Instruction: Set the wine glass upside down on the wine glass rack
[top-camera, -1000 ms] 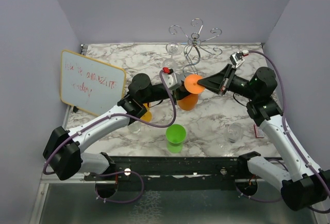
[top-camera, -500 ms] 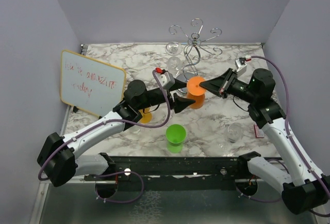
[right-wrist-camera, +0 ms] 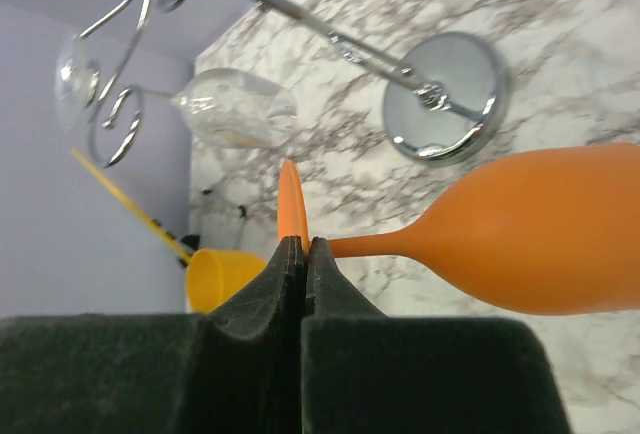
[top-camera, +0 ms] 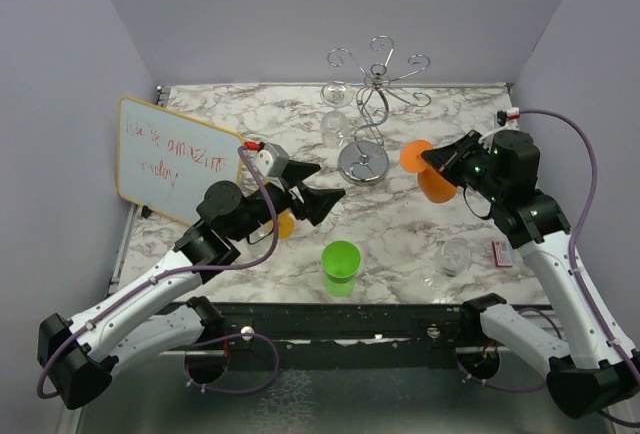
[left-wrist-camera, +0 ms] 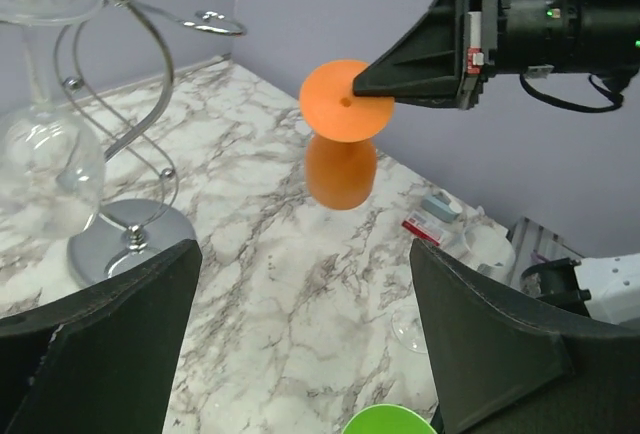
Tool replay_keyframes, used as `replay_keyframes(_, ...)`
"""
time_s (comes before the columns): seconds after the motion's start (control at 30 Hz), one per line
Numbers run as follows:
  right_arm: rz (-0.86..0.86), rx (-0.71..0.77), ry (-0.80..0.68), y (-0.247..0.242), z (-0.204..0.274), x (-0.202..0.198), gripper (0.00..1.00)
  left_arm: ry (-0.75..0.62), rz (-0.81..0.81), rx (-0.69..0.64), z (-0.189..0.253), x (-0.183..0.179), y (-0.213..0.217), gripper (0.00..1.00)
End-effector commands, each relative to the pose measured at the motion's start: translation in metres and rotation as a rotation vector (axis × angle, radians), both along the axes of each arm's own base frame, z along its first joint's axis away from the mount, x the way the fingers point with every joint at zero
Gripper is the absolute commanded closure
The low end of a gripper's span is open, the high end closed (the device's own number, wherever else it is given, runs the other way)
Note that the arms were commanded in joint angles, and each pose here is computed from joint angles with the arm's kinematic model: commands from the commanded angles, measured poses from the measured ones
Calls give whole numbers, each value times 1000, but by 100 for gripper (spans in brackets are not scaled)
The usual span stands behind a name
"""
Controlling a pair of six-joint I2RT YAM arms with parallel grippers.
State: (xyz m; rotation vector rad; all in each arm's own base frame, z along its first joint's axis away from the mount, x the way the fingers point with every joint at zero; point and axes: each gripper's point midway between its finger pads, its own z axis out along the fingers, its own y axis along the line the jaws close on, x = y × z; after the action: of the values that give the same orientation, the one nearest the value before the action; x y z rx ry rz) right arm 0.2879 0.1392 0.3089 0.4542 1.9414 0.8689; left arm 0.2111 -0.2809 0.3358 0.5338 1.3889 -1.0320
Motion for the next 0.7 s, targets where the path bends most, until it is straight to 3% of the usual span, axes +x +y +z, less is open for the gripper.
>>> replay_keyframes(0.0, -190, -187, 12, -41, -21, 19, 99, 119, 120, 70, -16, 12, 16, 14)
replay_keyframes(0.37, -415, -292, -22, -80, 1, 57, 99, 156, 121, 60, -11, 5, 23, 14)
replay_keyframes(0.67, -607, -244, -142, -115, 43, 89, 99, 164, 140, 73, -11, 10, 22, 14)
